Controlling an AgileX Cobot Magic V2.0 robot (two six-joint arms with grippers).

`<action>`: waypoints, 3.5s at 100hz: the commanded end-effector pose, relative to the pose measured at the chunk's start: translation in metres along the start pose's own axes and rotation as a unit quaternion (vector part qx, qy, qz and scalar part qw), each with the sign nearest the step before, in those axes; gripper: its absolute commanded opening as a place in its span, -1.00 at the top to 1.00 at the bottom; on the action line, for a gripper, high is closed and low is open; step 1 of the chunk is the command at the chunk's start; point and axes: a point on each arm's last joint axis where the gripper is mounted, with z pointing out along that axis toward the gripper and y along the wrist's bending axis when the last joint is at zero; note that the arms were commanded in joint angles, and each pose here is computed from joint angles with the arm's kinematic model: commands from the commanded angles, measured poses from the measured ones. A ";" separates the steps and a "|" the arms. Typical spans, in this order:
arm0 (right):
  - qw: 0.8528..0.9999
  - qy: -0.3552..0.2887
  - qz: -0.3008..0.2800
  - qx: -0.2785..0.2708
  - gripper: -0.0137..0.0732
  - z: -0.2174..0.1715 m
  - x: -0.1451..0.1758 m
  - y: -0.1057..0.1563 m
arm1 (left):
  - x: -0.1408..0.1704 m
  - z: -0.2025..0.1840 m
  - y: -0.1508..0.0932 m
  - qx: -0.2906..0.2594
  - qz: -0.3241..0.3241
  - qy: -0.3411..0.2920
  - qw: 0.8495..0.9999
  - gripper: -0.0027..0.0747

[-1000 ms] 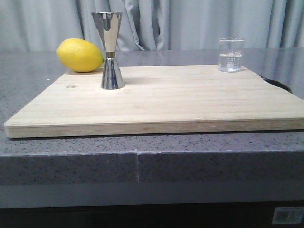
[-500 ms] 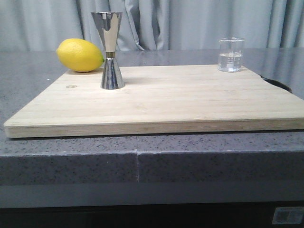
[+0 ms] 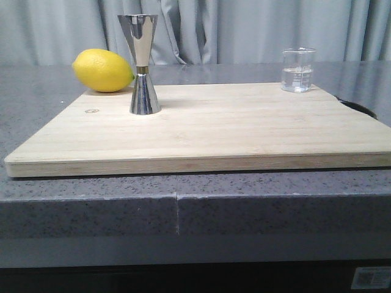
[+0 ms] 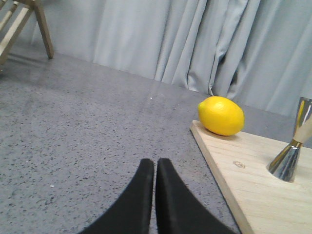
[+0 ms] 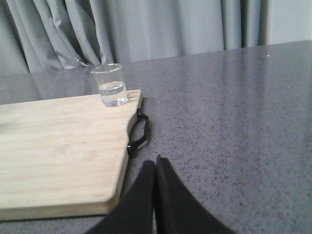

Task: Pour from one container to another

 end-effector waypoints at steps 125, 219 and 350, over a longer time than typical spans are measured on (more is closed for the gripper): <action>0.999 0.024 -0.046 0.009 0.83 0.072 -0.137 0.012 | -0.148 0.107 -0.044 0.013 0.053 0.083 0.995 0.98; 0.998 -0.006 -0.068 0.012 -0.46 0.073 -0.142 0.011 | -0.146 0.106 -0.044 0.014 0.057 0.090 0.994 -0.91; 0.993 0.109 -0.034 0.017 -0.45 0.121 -0.108 0.007 | -0.096 0.175 -0.049 0.056 0.135 0.174 0.974 -0.88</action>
